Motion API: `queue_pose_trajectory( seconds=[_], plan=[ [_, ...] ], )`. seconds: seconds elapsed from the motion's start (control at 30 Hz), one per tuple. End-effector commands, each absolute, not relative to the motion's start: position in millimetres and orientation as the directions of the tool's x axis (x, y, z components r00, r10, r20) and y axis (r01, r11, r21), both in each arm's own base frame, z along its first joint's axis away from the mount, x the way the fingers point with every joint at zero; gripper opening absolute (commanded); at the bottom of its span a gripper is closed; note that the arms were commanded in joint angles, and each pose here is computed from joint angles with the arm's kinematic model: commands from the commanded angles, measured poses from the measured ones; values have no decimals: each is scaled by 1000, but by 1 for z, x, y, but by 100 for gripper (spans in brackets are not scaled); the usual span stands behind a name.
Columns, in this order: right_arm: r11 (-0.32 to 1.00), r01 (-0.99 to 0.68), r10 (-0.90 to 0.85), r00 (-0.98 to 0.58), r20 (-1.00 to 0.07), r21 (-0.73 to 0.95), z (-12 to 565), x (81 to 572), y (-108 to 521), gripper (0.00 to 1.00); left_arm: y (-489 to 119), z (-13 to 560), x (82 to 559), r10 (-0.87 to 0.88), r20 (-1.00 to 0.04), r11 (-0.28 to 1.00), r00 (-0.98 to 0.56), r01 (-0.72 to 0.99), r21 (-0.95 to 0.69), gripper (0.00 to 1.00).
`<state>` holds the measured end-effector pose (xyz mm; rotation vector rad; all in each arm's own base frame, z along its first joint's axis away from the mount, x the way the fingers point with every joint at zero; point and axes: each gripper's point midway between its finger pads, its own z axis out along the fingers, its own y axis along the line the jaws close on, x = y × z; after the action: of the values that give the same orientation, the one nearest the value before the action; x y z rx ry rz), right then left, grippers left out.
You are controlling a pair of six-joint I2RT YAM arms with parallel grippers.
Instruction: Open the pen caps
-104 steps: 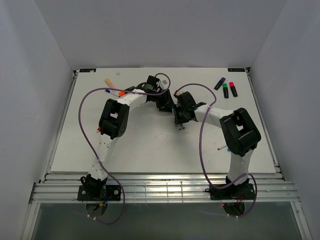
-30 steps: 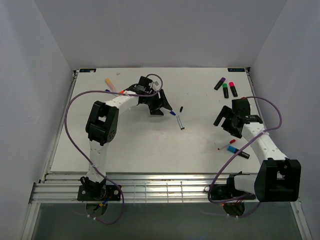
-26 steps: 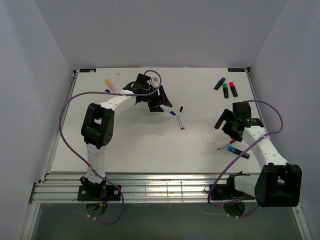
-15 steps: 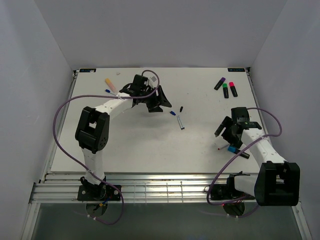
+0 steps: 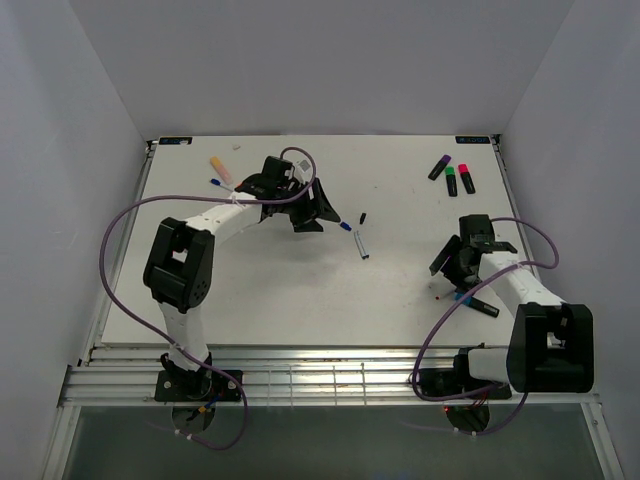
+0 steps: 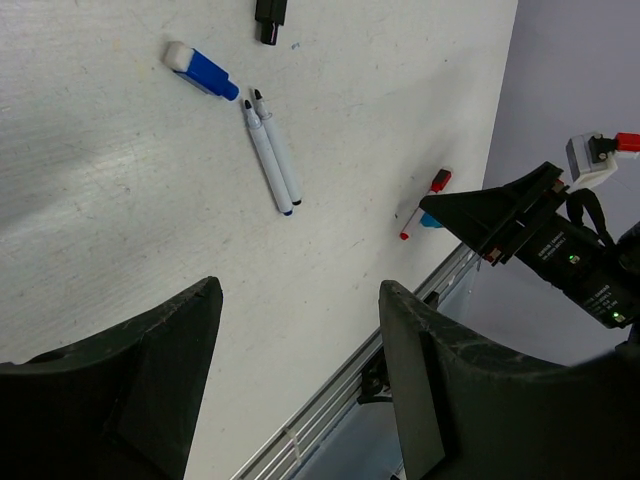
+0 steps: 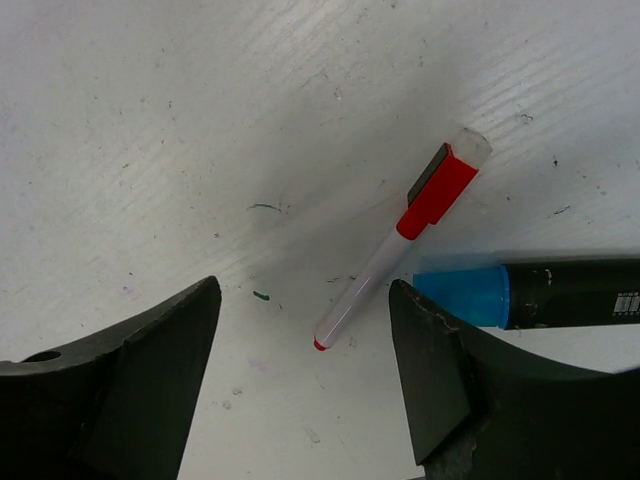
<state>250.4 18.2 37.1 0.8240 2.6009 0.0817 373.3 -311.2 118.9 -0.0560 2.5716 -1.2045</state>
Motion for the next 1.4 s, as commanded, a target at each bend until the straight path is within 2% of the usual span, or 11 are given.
queue_pose_trajectory(
  seconds=[0.0, 0.23, 0.37, 0.43, 0.67, 0.87, 1.0, 1.03, 1.17, 1.3, 1.37],
  plan=[
    [806, 562, 587, -720, -370, 184, 31, 255, 16, 74, -310, 157, 372, -164, -329, 606, -930, 168, -777, 75],
    [791, 592, 605, -719, -341, 155, 17, 246, 15, 71, -310, 154, 363, -172, -309, 582, -935, 156, -798, 75],
    [782, 602, 618, -720, -315, 159, 7, 246, 18, 64, -308, 153, 357, -162, -305, 578, -939, 160, -800, 75],
    [781, 605, 621, -723, -303, 156, 2, 246, 19, 54, -303, 151, 353, -167, -319, 596, -933, 163, -786, 75],
    [826, 536, 563, -771, -297, 172, -2, 249, 28, 8, -288, 141, 340, -169, -322, 651, -931, 140, -746, 75],
    [883, 436, 468, -804, -367, 172, 12, 258, 39, 8, -284, 118, 342, -171, -301, 683, -938, 107, -723, 70],
    [935, 307, 355, -827, -437, 179, 30, 275, 54, 8, -289, 96, 356, -194, -281, 709, -940, 63, -703, 53],
    [947, 271, 321, -835, -448, 172, 34, 278, 57, 8, -290, 91, 357, -202, -276, 716, -940, 51, -697, 42],
    [968, 176, 243, -826, -508, 177, 61, 301, 71, 8, -311, 76, 369, -209, -253, 713, -944, 30, -701, 16],
    [972, 97, 206, -794, -572, 215, 89, 321, 88, 8, -328, 62, 386, -202, -251, 748, -947, 17, -664, 0],
    [968, 57, 196, -780, -594, 245, 102, 328, 97, 8, -335, 56, 397, -213, -258, 752, -942, 10, -660, 0]
  ],
)
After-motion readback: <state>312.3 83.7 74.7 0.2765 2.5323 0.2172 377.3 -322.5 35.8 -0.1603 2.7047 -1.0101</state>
